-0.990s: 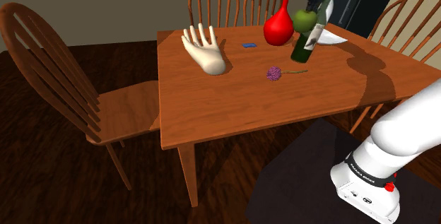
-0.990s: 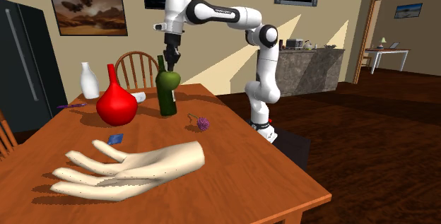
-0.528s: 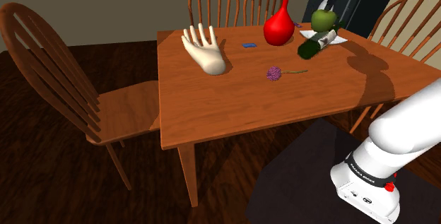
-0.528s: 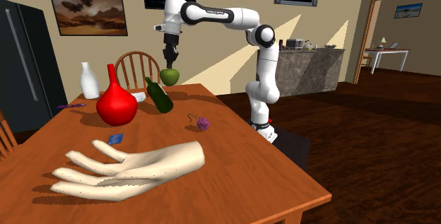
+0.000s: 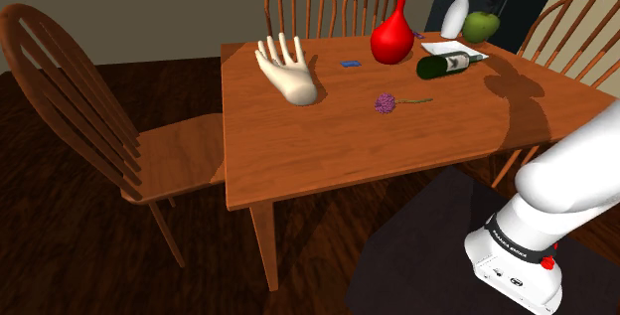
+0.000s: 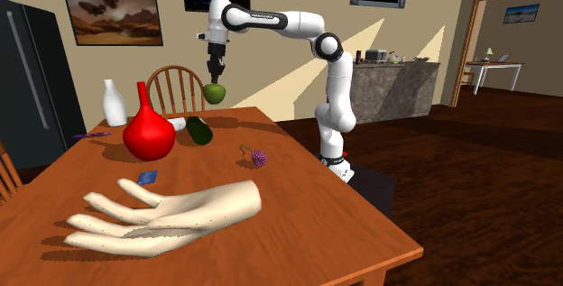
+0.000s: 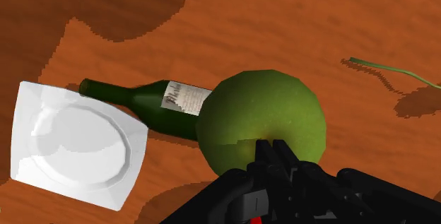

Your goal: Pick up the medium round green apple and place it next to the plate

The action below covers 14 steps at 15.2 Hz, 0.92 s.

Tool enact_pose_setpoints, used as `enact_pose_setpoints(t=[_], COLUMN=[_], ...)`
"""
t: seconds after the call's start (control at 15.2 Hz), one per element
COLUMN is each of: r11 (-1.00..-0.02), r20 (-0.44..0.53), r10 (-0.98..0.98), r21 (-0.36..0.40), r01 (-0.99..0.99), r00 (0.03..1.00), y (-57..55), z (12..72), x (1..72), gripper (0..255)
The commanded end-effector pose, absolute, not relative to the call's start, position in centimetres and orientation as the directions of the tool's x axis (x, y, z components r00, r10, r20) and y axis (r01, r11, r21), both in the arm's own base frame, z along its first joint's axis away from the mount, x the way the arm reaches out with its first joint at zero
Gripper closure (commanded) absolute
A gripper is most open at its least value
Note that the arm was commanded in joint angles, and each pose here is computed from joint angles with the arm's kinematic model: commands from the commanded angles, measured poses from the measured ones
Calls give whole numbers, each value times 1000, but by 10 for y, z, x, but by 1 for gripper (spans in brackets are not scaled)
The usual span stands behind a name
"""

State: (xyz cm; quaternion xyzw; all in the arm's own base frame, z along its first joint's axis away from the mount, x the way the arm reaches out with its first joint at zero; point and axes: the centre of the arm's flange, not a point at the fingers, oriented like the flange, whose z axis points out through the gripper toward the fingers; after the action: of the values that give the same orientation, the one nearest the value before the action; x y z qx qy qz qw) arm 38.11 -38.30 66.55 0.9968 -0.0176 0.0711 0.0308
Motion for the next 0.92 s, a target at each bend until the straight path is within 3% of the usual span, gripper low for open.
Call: enact_pose_setpoints(t=[0.0, 0.86], r11=[-998, -998], r20=[143, 143], r10=[-29, -29], r21=[60, 60], r01=[-38, -38], r00=[989, 989], y=[-408, -524], z=[665, 650], x=[371, 316], gripper=[255, 255])
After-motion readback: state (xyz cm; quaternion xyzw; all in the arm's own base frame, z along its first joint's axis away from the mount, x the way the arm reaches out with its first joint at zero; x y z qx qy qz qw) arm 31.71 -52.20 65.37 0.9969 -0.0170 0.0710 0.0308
